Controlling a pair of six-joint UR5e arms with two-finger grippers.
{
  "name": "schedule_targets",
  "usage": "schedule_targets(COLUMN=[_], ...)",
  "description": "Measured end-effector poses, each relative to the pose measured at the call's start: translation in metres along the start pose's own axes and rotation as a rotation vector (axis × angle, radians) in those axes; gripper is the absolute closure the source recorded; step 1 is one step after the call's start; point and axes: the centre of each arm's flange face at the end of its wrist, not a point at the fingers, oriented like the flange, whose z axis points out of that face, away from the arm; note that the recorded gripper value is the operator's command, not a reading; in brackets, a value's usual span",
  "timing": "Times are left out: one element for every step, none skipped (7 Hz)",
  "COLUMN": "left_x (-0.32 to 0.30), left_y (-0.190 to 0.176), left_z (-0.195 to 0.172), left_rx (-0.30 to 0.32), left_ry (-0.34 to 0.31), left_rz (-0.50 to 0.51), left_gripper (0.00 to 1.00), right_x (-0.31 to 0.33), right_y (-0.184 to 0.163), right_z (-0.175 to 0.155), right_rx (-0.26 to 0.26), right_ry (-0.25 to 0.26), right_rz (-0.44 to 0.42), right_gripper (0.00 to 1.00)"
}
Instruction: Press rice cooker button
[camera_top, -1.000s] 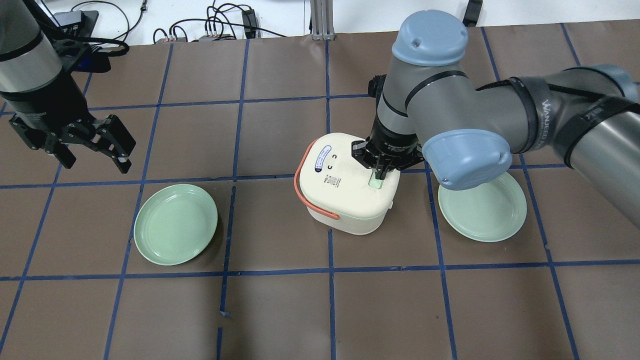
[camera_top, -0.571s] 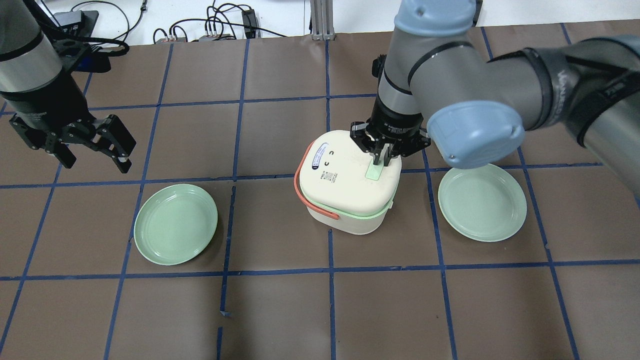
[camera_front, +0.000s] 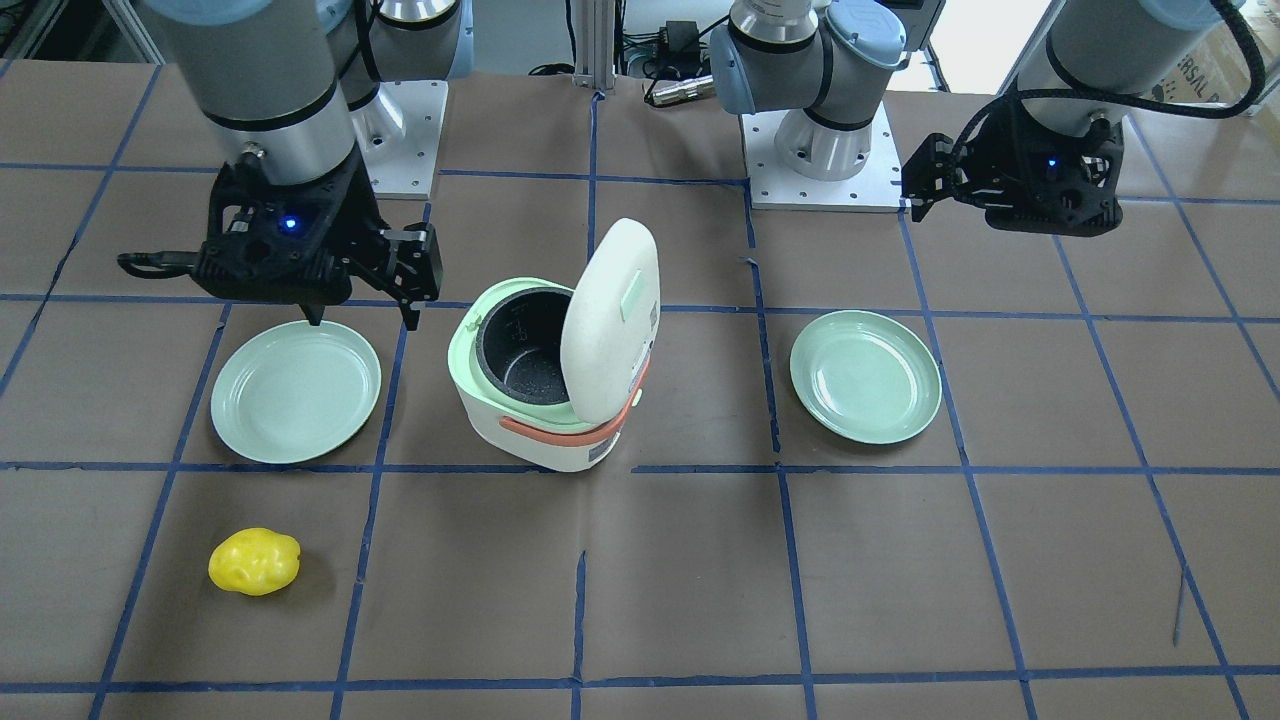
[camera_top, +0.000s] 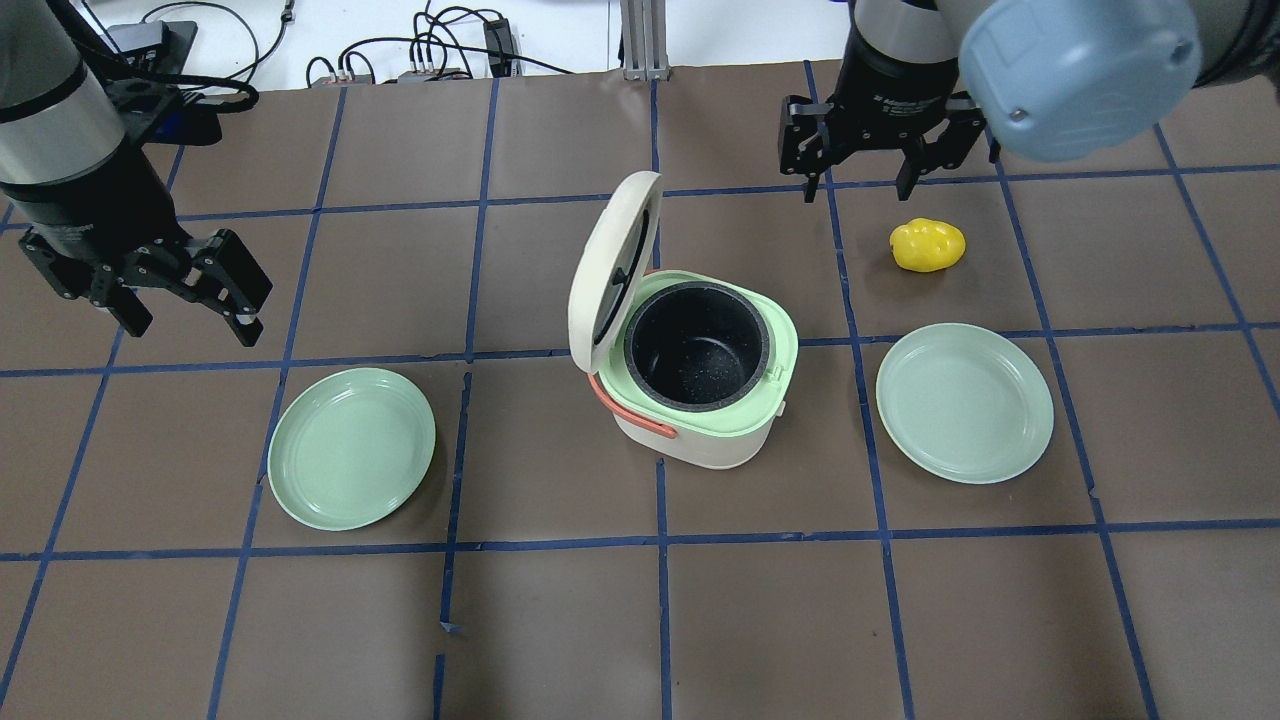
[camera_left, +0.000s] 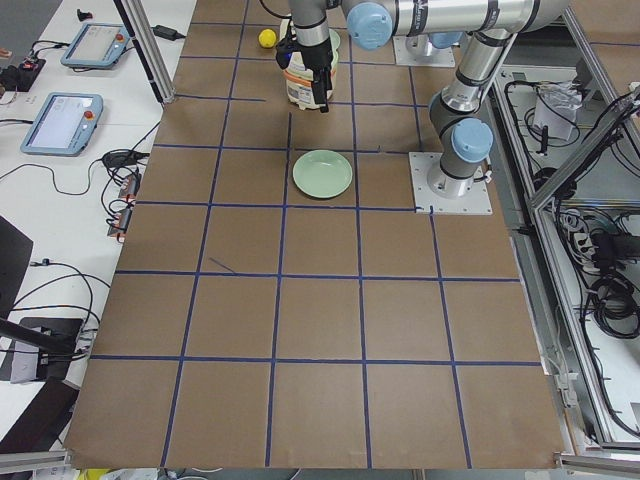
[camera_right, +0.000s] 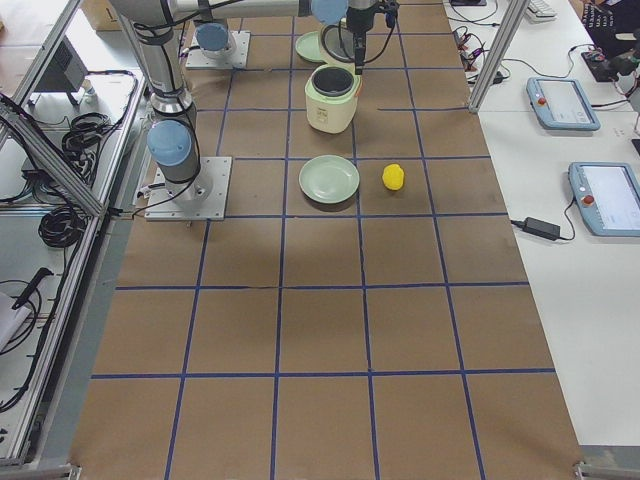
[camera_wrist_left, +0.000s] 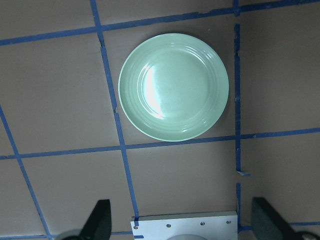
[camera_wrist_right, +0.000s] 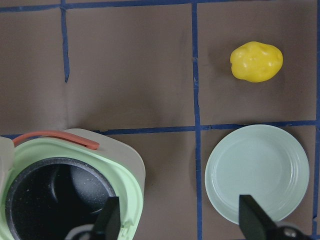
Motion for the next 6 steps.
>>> schedule_targets(left_x=[0.0000,0.0000,0.0000,0.0000,0.0001,0.0000], left_y=[0.0000,0.0000,0.0001,0.0002,0.0002,0.0001], left_z=[0.0000,0.0000,-0.0001,-0.0002,-0.0001,-0.0001], left_rx=[0.000,0.000,0.000,0.000,0.000,0.000], left_ry=[0.000,0.000,0.000,0.000,0.000,0.000], left_rz=[0.000,0.000,0.000,0.000,0.000,0.000], left_gripper=[0.00,0.00,0.00,0.00,0.00,0.00], right_x=[0.0097,0.0152,0.0175,0.0171,0.0155,0.0145], right_y=[0.0012,0.0034,0.0055,0.0074,0.0085,0.0094], right_z=[0.0014,0.0023,0.0009,-0.0013,-0.0018,0.0000], right_rx=[-0.005,-0.006,-0.003,0.003,0.005,0.002], right_ry=[-0.009,-0.008,-0.005,-0.005,-0.008,-0.012], right_rz=[-0.008,-0.027,-0.046,-0.056,-0.062,-0.064], right_gripper=[0.08,0.03,0.00,0.00,0.00,0.00])
